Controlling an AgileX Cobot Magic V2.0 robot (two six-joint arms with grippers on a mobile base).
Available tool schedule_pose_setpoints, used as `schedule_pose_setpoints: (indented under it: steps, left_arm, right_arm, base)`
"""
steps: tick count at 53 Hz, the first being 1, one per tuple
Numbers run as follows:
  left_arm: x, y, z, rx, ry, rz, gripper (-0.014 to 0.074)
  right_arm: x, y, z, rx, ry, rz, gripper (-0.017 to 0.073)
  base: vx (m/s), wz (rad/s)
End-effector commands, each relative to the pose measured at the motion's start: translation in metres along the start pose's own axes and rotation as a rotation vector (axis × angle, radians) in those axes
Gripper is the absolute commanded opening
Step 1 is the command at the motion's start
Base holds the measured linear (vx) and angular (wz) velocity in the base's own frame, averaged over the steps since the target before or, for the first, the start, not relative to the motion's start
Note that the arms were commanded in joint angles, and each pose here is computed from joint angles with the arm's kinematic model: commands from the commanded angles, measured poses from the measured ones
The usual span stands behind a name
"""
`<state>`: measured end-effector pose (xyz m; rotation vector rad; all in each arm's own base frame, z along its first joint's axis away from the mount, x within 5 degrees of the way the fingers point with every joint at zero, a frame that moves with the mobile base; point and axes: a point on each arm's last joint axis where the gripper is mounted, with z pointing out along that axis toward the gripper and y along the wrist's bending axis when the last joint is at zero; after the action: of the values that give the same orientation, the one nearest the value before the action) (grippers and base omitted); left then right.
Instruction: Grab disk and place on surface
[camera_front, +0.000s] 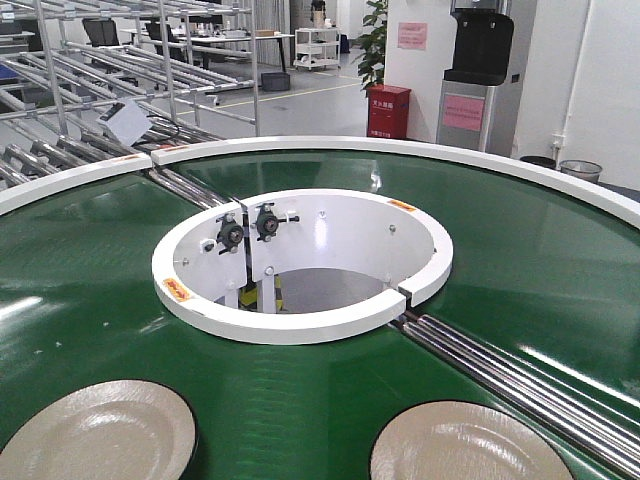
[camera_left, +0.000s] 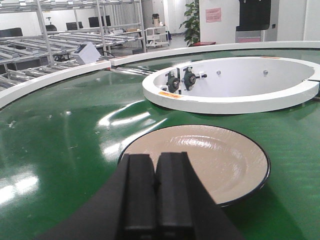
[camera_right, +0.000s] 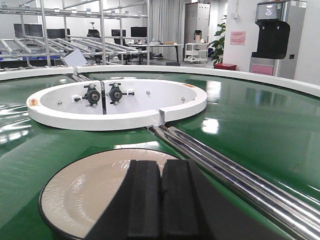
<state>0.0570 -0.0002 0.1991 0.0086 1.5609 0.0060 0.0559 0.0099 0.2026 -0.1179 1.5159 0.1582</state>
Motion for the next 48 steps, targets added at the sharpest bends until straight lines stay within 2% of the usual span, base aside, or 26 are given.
schedule_pose_setpoints:
  steps: [1, 36, 43, 48]
  left_arm:
    - [-0.0042, 0.0004, -0.0011, -0.005, -0.088, -0.014, 0.0001]
    - [-0.0043, 0.0004, -0.0011, -0.005, -0.089, -0.014, 0.0001]
    - [-0.0056, 0.0004, -0.0012, -0.005, -0.103, -0.014, 0.0001]
    - [-0.0122, 0.0006, -0.0021, -0.007, -0.156, -0.015, 0.0001]
  right_arm:
    - [-0.0010, 0.0007, 0.0001, -0.008, -0.065, -0.014, -0.0009]
    - [-0.0010, 0.0007, 0.0001, -0.008, -0.065, -0.014, -0.0009]
    - [-0.0010, 0.0007, 0.0001, -0.008, -0.065, -0.014, -0.0009]
    - [-0.0066, 0.0015, -0.0004, -0.016, -0.126, -0.013, -0.0009]
  base:
    - [0.00, 0.00]
    - [0.00, 0.00]
    - [0.00, 0.00]
    - [0.00, 0.00]
